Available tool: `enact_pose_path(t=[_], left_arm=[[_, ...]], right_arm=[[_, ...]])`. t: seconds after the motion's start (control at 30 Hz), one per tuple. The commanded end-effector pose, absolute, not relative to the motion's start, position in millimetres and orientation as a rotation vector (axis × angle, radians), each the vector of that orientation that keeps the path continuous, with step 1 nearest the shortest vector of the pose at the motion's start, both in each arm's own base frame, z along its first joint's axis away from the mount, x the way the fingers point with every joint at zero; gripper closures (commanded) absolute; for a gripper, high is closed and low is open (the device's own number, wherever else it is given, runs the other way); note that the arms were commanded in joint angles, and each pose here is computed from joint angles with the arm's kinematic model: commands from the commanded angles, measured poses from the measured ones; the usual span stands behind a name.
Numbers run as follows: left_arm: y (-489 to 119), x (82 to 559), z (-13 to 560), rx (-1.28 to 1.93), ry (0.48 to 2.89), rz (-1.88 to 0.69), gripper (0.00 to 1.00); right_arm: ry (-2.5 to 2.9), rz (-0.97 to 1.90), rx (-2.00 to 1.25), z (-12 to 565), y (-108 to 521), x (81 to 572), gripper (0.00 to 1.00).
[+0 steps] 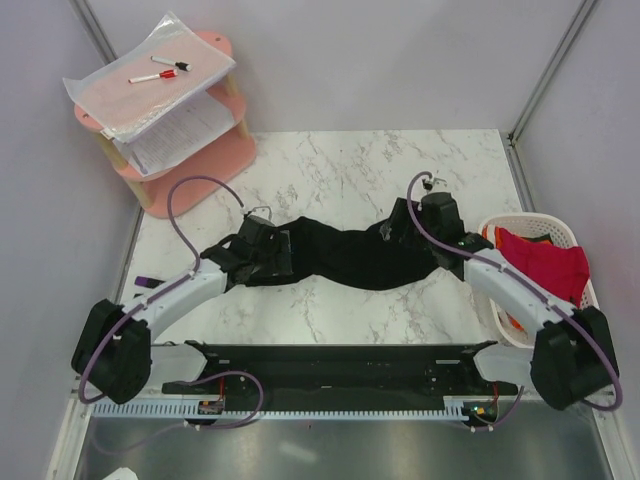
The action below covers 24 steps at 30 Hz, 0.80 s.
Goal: Fold and stack the t-shirts
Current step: Flatten out the tshirt
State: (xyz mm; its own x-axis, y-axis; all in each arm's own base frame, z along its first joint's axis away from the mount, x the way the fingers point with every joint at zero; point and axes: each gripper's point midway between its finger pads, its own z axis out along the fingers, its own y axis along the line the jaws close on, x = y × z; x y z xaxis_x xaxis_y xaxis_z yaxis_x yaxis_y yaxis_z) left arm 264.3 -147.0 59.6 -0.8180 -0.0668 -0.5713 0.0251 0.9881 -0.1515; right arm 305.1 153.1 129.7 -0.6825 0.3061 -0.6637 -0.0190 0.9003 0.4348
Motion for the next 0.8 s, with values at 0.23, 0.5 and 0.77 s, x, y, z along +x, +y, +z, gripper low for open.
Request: enact_pose_path(t=[0.23,0.5,0.77], left_arm=[[-140,303,129,-0.025,2.282,-0.144,0.0],[-150,317,116,-0.002,2.335,-0.11,0.0],[-152,320,103,0.012,2.368,-0.088,0.0]], right_arm=[[2.383,0.557,0.087,71,213,395,0.22],[2.393,0.663,0.088,76,235,398,0.25],[2.415,0.696,0.082,82,243,396,0.26]])
